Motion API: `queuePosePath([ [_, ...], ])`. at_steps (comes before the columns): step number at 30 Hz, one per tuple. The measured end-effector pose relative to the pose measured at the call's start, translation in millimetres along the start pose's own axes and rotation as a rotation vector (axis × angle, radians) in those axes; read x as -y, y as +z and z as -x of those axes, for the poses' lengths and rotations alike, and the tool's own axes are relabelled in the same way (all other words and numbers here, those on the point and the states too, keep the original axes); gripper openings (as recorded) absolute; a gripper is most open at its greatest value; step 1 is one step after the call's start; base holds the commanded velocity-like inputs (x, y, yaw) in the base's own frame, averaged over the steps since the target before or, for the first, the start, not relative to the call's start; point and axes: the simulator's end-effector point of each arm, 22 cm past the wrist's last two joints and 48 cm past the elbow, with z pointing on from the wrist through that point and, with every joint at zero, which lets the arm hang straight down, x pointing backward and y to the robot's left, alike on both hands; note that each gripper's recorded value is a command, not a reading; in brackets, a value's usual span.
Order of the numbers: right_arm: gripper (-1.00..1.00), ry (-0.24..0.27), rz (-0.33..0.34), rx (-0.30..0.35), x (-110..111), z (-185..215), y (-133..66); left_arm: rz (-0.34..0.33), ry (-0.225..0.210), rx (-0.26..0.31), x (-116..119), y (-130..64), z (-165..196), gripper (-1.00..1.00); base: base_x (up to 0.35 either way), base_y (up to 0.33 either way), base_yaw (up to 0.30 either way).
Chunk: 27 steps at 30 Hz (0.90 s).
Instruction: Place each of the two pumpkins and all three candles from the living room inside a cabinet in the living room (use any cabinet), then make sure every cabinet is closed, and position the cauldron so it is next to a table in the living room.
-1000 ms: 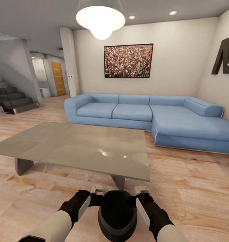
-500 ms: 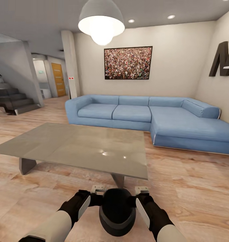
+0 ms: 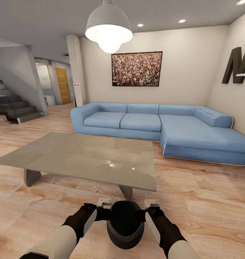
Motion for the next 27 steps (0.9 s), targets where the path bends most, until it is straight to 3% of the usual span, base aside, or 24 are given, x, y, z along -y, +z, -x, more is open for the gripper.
queuePosePath([
  [27,1.00,-0.001,0.000,-0.005,-2,41,-42.2,0.000,-0.001,-0.001,8,-42.1,42,1.00,-0.009,0.000,0.000],
])
